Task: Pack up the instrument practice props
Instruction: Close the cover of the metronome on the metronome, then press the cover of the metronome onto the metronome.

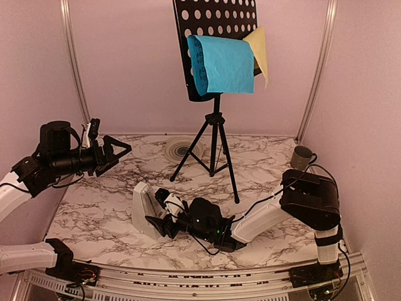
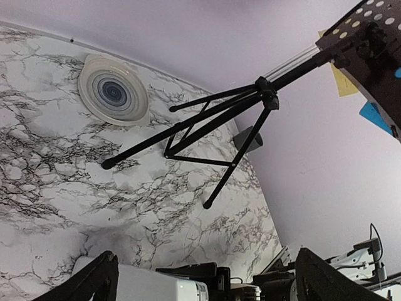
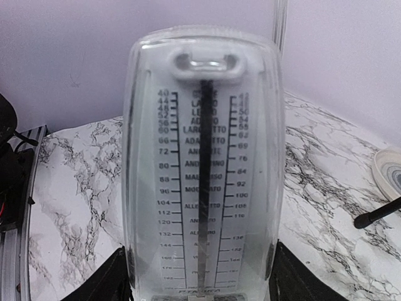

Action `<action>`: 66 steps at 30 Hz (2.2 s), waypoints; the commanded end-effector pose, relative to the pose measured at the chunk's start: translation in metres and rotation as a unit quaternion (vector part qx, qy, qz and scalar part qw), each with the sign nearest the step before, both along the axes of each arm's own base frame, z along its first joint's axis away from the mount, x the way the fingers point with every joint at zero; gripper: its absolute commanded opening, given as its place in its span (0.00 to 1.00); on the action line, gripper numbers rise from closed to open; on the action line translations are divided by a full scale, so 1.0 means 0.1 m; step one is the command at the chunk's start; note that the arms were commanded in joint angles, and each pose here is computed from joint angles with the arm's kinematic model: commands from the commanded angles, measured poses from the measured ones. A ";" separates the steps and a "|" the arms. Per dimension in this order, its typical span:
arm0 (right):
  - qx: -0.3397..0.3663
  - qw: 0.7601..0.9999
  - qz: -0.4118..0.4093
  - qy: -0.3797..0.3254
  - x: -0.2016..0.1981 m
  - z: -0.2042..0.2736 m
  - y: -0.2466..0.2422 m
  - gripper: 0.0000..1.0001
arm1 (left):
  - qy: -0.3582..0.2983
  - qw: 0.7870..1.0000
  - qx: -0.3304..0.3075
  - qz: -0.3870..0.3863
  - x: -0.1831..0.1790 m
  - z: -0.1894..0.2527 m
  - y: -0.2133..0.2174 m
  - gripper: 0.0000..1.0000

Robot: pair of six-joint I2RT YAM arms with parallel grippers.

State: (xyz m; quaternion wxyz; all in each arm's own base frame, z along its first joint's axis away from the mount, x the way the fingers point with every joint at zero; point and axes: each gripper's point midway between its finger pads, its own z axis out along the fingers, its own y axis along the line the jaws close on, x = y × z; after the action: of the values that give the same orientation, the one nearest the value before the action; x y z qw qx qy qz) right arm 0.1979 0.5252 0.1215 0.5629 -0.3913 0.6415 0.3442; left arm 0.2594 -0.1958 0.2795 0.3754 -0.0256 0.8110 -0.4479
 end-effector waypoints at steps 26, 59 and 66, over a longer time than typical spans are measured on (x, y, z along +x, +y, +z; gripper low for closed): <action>-0.055 0.998 0.020 0.025 -0.06 -0.26 0.07 0.47 | 0.021 0.939 0.284 -0.192 -0.64 -0.40 -0.21 0.99; -0.052 0.998 0.029 0.026 -0.09 -0.25 0.09 0.46 | 0.089 0.906 0.363 -0.197 -0.49 -0.72 -0.38 0.74; -0.053 0.998 0.029 0.027 -0.09 -0.26 0.09 0.46 | 0.098 0.904 0.366 -0.197 -0.47 -0.77 -0.39 0.72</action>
State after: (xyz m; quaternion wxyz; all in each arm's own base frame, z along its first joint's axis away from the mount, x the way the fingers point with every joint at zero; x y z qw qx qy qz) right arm 0.1985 0.5319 0.1219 0.5530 -0.4003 0.6457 0.3422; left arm 0.2103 -0.2366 0.1989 0.1845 0.2355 0.9364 -0.1833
